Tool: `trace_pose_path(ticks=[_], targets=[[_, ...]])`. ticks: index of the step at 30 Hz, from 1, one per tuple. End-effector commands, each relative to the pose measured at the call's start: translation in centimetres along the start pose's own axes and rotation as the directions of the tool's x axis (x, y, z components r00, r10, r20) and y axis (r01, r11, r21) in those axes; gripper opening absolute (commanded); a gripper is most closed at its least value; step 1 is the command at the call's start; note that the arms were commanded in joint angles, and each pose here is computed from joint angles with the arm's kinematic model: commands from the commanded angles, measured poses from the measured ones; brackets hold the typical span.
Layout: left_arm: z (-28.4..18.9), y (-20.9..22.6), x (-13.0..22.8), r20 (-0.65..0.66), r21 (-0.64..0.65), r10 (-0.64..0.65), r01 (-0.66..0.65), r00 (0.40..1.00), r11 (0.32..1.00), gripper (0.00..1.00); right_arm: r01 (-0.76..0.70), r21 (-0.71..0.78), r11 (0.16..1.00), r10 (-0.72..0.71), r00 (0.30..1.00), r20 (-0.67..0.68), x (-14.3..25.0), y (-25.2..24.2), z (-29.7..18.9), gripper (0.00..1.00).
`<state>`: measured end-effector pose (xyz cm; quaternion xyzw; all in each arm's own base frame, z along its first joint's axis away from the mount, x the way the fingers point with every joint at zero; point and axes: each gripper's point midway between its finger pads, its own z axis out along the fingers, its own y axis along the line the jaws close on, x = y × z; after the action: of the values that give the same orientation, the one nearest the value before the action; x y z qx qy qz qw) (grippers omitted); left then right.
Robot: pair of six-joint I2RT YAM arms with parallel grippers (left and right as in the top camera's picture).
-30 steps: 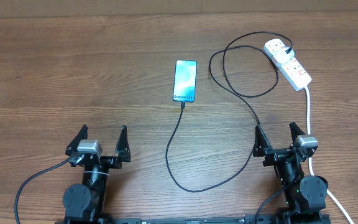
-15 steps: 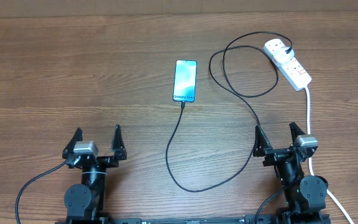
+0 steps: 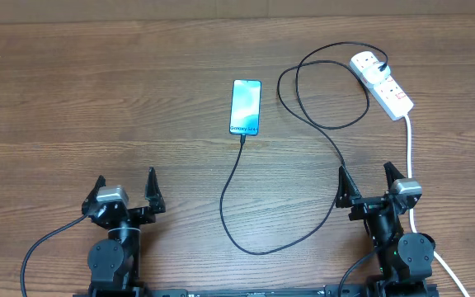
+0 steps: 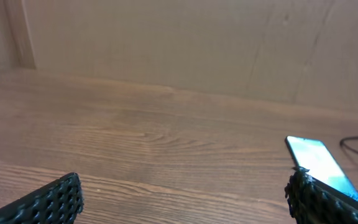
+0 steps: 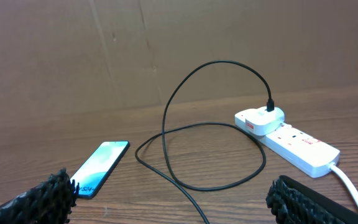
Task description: Plug charger to phone and switch on socket
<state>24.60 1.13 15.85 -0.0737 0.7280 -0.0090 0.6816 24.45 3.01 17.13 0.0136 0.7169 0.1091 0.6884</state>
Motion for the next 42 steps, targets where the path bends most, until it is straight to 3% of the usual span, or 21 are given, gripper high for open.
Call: trace_pose_path(ticks=[1,42], targets=[[-0.04,-0.18,0.00,0.005,0.015,0.079,-0.079,0.997,0.997,1.00,0.005,0.007,1.000,-0.005,1.000,0.006,0.15,-0.13,0.02,1.00],[-0.04,-0.30,0.17,-0.001,0.023,0.076,-0.075,0.997,0.997,1.00,0.005,0.007,1.000,-0.005,1.000,0.006,0.15,-0.13,0.02,1.00]])
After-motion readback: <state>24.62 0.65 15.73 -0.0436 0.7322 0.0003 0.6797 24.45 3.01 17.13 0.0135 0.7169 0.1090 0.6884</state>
